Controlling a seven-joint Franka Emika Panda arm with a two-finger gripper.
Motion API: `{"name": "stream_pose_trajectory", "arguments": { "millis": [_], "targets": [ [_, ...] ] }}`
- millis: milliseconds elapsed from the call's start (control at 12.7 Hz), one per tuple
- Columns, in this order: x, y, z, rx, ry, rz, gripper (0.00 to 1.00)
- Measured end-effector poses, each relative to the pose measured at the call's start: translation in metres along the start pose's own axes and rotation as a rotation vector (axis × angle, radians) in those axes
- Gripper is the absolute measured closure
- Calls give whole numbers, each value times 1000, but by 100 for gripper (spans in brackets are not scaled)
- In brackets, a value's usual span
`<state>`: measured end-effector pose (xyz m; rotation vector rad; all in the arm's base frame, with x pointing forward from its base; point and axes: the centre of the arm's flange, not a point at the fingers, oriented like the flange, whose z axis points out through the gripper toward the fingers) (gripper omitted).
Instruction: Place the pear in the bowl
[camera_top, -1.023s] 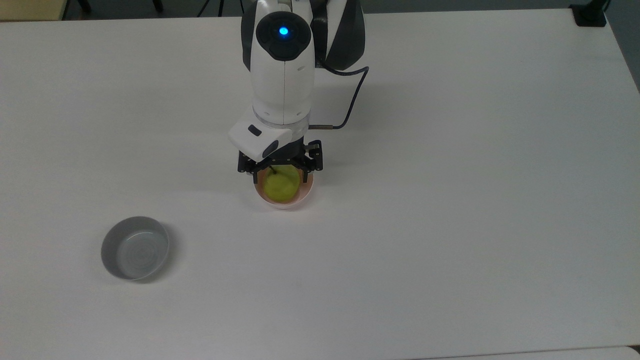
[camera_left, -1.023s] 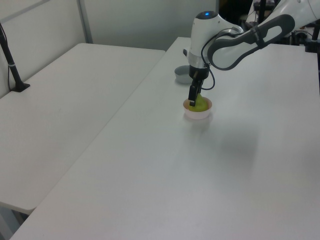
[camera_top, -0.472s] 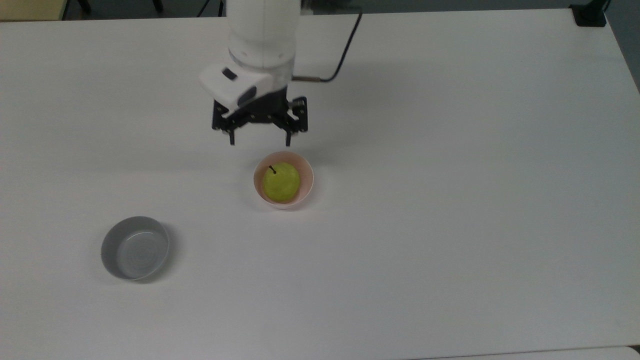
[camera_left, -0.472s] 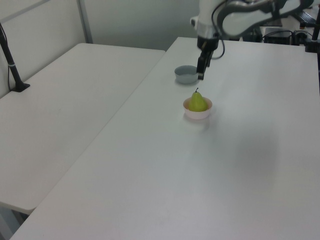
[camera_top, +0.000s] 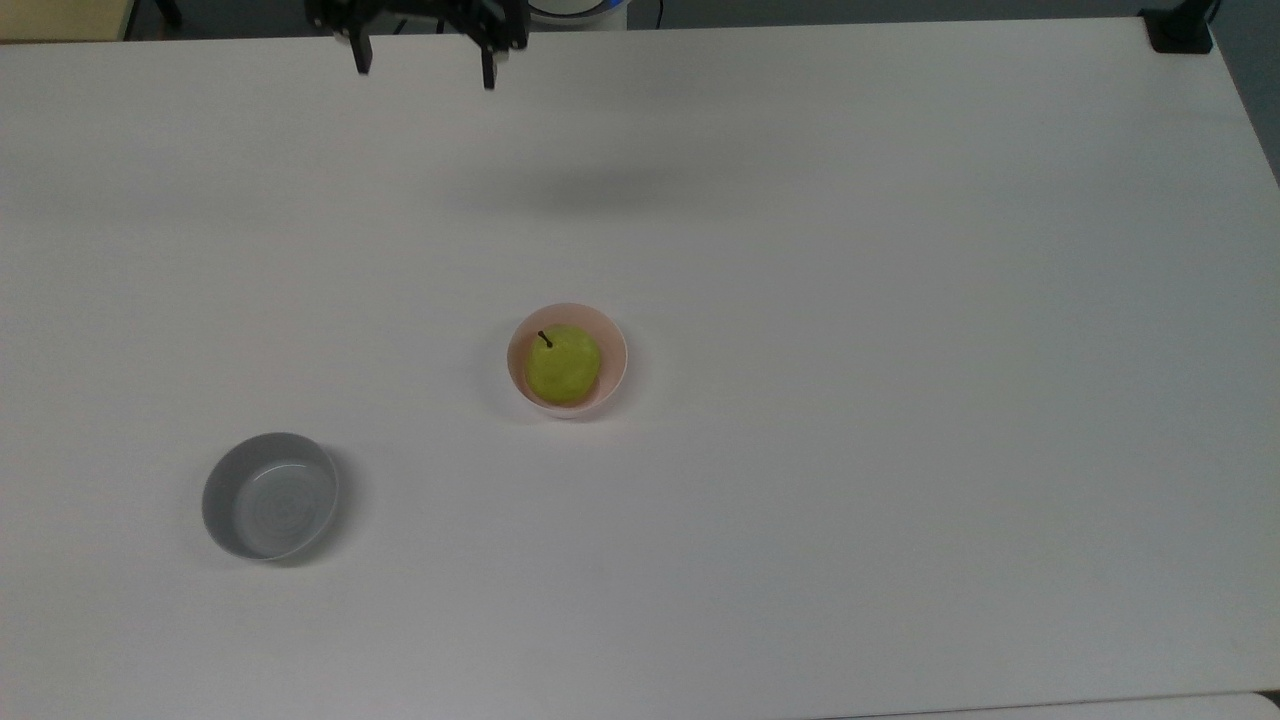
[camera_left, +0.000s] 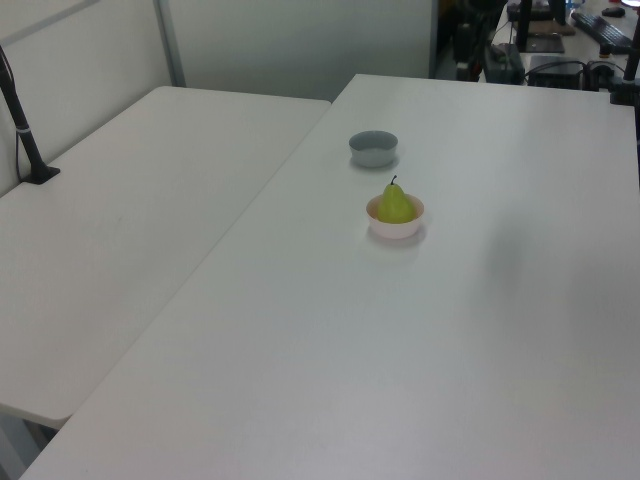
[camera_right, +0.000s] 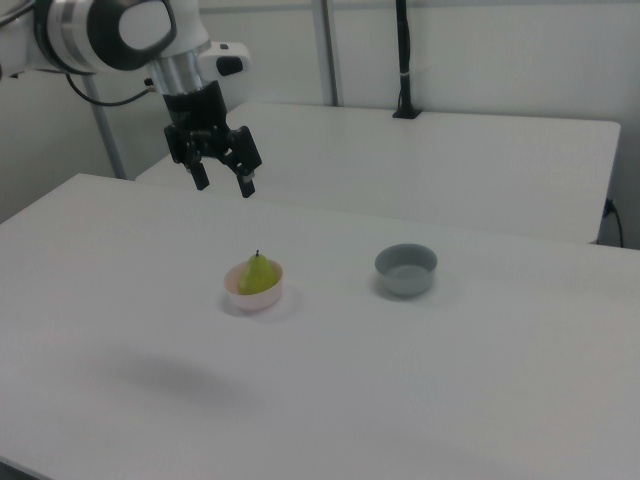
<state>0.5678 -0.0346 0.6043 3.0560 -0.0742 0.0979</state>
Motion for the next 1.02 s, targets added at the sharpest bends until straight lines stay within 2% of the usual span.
{"name": "stream_pose_trajectory", "arguments": {
  "millis": [236,551,787,1023],
  "targets": [
    [-12,2,-14,16,-11,4,0],
    [-8,0,-14,39,7,-33,0],
    [-5,8,-12,99,29,-37,0],
    [-4,12,-12,107,39,-32,0]
  ]
}}
